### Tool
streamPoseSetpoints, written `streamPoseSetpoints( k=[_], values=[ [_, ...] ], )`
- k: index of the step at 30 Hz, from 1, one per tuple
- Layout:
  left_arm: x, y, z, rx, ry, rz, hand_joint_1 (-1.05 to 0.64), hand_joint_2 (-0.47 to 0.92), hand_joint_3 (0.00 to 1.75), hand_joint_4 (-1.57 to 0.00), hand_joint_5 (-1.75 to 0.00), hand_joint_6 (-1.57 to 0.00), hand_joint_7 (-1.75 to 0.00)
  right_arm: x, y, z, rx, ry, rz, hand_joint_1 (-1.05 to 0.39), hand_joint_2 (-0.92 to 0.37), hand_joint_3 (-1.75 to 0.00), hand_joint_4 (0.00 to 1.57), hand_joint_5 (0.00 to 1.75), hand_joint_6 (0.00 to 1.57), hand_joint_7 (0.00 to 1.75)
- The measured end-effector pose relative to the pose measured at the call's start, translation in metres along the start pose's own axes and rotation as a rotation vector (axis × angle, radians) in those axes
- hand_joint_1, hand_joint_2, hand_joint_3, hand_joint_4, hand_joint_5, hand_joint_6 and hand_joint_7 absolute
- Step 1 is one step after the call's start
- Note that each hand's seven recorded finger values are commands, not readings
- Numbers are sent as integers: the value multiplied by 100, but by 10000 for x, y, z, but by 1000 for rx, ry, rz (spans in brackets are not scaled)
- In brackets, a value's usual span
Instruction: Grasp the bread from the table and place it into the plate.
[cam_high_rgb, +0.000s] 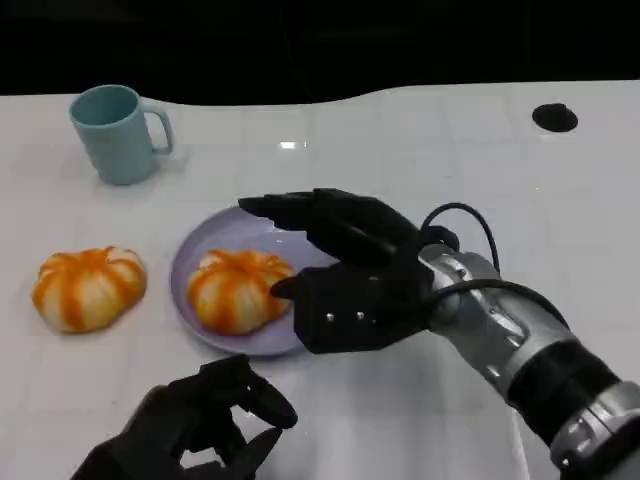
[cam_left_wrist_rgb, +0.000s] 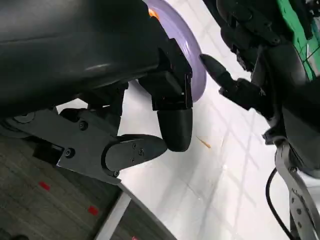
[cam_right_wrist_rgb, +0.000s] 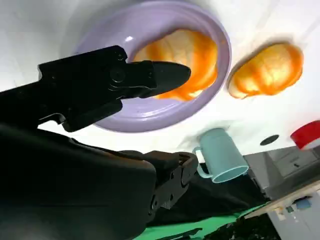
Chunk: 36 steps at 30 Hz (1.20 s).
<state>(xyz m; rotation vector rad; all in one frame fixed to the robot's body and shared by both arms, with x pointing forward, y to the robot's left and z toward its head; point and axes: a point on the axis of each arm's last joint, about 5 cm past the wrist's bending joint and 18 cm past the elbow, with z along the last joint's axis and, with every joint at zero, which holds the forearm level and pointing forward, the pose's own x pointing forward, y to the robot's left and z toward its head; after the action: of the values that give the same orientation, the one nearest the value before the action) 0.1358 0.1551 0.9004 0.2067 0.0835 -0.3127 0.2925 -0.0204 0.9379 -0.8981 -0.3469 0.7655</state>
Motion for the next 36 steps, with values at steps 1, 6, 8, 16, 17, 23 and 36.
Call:
streamPoseSetpoints(
  k=[1, 6, 8, 16, 17, 23, 36],
  values=[
    [0, -1, 0, -1, -1, 0, -22, 79, 68, -65, -175, -65, -126, -32, -11, -6, 0, -3, -1, -71, -92, -32, 1, 15, 16, 1],
    [-1, 0, -2, -1, 0, 0, -22, 78, 69, -66, -175, -64, -127, -216, -69, -20, 15, -24, -31, -70, -92, -30, 4, 19, 18, 2],
    [-3, 1, -3, 0, 0, 1, -22, 78, 70, -66, -175, -64, -127, -287, -75, -21, 24, -29, -41, -70, -92, -30, 4, 21, 18, 2],
    [-8, 9, -2, 15, -4, 0, -22, 75, 76, -63, -175, -62, -130, -641, -90, -104, 89, -44, -105, -60, -92, -23, 1, 62, 28, 5],
    [-10, 9, -3, 14, -3, 0, -22, 75, 76, -63, -175, -62, -130, -694, -84, -124, 100, -52, -119, -59, -92, -22, 2, 66, 30, 6],
    [-20, -4, -4, -2, 2, 1, -22, 75, 78, -65, -175, -61, -130, -981, -35, -217, 154, -87, -206, -53, -92, -22, 17, 78, 45, 14],
    [-29, -13, 10, 3, 6, 0, -23, 78, 71, -63, -175, -61, -129, -1462, -13, -339, 287, -80, -375, -13, -55, -90, 63, 128, 68, 91]
  ],
)
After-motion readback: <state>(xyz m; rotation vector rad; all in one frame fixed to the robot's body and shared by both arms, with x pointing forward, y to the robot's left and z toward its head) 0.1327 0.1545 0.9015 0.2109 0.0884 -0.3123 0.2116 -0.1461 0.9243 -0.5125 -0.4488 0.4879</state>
